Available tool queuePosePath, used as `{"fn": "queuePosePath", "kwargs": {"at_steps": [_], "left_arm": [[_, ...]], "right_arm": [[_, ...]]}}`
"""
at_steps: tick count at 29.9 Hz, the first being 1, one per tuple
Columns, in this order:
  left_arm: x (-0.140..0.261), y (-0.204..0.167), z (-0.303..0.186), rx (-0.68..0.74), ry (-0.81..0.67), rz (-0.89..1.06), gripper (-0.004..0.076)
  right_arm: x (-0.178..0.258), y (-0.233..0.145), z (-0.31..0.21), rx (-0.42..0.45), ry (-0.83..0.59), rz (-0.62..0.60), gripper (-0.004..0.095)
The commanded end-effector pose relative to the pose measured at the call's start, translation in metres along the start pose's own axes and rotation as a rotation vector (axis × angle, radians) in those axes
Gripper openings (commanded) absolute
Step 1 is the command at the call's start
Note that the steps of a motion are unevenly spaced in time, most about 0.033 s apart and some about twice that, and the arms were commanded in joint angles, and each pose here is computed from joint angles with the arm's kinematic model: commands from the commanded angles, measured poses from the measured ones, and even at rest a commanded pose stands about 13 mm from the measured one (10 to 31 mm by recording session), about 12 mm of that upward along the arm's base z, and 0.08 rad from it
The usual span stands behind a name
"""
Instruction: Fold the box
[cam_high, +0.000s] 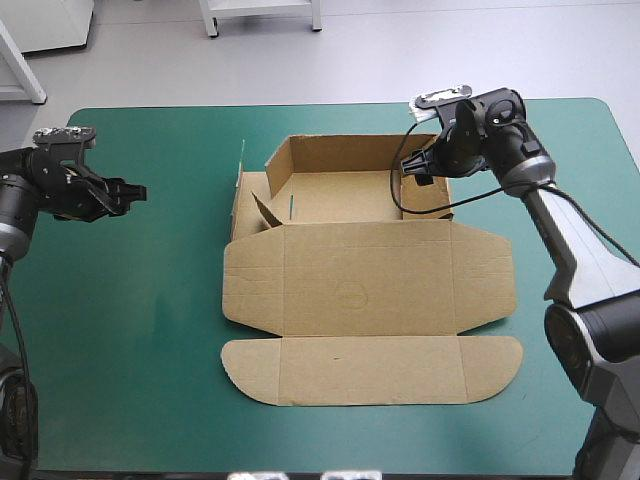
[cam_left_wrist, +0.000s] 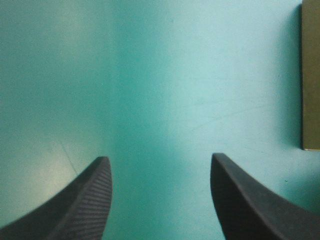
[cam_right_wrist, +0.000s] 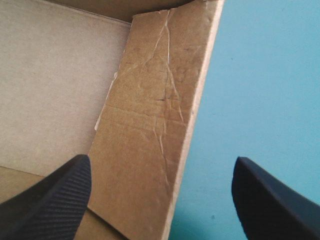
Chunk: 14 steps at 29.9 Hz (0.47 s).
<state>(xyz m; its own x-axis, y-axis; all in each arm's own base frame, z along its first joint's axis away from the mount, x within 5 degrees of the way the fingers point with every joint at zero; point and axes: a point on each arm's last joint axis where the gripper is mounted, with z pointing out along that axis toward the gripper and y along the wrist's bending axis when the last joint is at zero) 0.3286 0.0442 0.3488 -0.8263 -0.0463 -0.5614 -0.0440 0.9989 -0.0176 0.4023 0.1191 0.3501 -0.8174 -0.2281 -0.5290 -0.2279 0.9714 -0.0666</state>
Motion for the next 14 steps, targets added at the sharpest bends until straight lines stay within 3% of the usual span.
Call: {"fn": "queuePosePath", "kwargs": {"at_steps": [1, 6, 11, 14], "left_arm": [[-0.008, -0.006, -0.022, 0.031, -0.110, 0.002, 0.0423], [-0.008, -0.007, -0.022, 0.038, -0.109, 0.010, 0.0423], [-0.008, -0.007, -0.022, 0.043, -0.102, 0.007, 0.0423], [-0.007, -0.008, -0.022, 0.044, -0.100, 0.007, 0.0423]], "right_arm": [[-0.011, -0.009, -0.003, 0.011, -0.083, 0.024, 0.0740], [-0.012, -0.015, 0.030, 0.012, -0.057, 0.048, 0.0739], [-0.012, -0.023, 0.053, -0.047, -0.043, 0.123, 0.0736], [-0.014, -0.024, 0.058, -0.062, -0.050, 0.137, 0.0665]]}}
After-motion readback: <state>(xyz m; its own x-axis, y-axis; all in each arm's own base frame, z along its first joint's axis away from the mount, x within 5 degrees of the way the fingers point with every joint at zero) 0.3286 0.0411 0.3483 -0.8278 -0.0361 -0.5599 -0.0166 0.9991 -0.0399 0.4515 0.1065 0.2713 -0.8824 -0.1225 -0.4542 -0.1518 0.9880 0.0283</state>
